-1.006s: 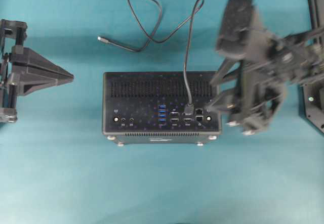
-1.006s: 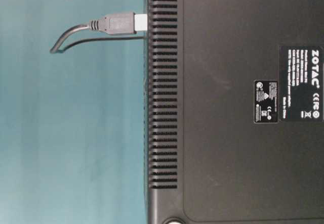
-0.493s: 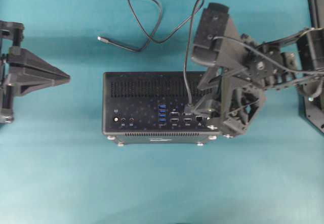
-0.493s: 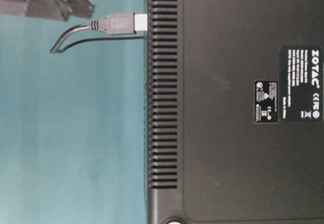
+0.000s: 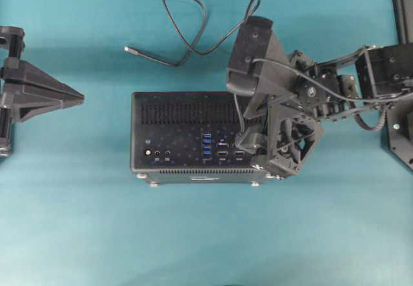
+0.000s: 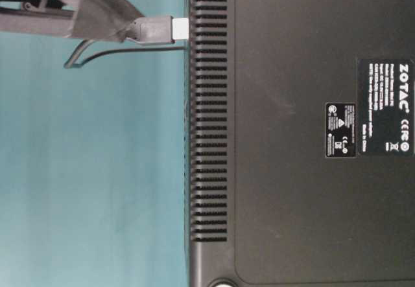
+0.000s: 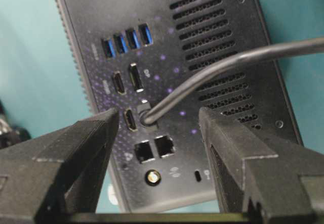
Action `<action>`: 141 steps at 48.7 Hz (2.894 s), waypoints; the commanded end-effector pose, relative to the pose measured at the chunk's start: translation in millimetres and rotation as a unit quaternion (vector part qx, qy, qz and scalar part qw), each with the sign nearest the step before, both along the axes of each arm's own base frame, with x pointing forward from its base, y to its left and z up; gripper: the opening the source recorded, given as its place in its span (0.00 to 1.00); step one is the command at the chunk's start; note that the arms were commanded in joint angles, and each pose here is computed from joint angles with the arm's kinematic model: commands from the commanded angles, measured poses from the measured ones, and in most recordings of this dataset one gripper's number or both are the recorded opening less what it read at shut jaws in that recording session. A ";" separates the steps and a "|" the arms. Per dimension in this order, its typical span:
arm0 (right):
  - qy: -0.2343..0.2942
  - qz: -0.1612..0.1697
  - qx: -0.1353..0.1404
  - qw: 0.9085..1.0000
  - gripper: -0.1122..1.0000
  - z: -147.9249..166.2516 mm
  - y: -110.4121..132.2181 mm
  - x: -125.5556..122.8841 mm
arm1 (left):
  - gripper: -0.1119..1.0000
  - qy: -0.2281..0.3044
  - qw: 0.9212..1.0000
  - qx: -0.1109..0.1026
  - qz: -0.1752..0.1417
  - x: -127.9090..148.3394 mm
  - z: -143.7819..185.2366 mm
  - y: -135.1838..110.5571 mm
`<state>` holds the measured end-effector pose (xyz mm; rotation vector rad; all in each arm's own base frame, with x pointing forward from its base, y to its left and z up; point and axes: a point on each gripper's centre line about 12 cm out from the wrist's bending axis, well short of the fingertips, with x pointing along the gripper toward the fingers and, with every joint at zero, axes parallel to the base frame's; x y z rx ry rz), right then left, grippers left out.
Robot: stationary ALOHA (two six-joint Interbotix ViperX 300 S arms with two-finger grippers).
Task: Insert the USB into the PC box with both arms.
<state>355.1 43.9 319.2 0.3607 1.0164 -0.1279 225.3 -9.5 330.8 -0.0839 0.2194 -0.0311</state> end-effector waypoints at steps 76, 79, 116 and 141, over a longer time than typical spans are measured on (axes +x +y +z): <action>-0.029 0.043 -0.013 0.999 0.20 11.8 3.8 6.5 | 0.10 -0.005 1.000 -0.009 0.001 0.3 1.7 -0.3; -0.029 0.043 -0.012 0.999 0.20 11.8 3.8 6.5 | 0.10 -0.005 1.000 -0.010 0.001 0.3 1.7 -0.7; -0.089 0.101 -0.087 0.987 0.19 32.2 6.6 17.1 | 0.10 -0.016 1.000 -0.010 0.001 -3.1 6.0 -0.5; -0.092 0.110 -0.130 0.981 0.19 14.5 1.6 35.6 | 0.10 -0.014 1.000 -0.011 0.001 -3.6 4.4 -0.5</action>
